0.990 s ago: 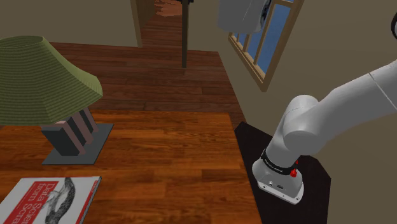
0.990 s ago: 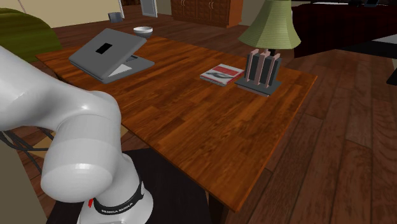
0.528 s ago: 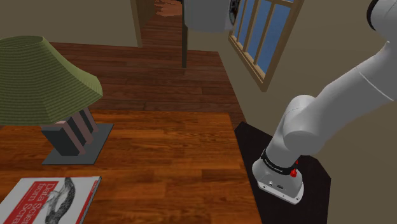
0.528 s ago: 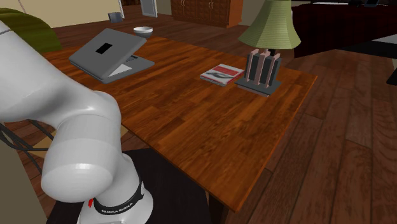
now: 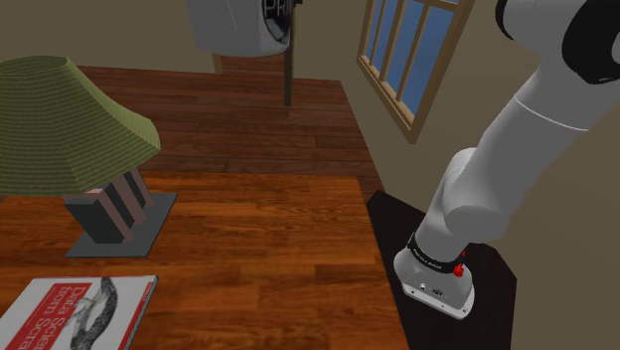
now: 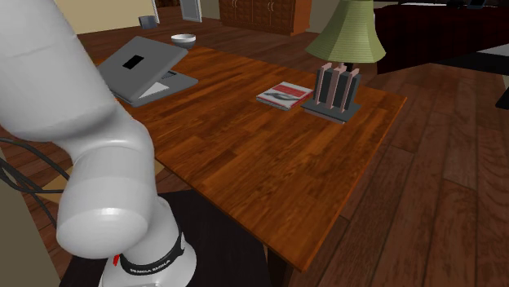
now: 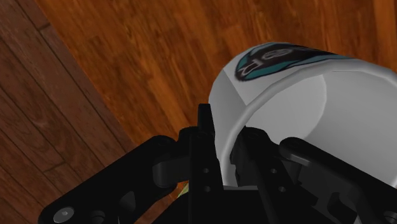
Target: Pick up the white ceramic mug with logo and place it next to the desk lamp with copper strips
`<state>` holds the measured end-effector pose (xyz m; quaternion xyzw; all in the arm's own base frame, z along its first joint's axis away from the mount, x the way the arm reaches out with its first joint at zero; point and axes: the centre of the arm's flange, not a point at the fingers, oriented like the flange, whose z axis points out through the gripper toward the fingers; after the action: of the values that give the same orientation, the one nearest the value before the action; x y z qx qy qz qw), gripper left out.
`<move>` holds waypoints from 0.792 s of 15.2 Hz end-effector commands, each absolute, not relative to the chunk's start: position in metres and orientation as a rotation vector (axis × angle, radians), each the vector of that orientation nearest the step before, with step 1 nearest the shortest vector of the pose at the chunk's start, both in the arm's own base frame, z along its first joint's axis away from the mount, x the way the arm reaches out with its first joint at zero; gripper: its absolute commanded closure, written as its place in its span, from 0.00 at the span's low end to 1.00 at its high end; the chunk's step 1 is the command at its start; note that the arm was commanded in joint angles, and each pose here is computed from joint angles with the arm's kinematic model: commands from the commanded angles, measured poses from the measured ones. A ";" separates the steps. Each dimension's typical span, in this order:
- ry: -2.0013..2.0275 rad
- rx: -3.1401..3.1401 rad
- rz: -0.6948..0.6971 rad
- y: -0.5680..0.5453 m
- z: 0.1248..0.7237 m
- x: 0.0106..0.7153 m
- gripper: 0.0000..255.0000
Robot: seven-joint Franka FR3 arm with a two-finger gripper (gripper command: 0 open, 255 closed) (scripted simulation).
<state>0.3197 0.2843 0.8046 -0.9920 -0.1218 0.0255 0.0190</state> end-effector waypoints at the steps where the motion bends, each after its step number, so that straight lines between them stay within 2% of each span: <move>1: -0.375 -3.078 0.078 0.305 0.805 0.332 1.00; 5: -0.375 -3.078 0.078 0.349 0.805 0.351 1.00; 12: -0.375 -3.078 0.078 0.349 0.768 0.351 1.00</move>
<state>0.3506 0.3485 0.7740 -0.9921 -0.1209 0.0253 0.0196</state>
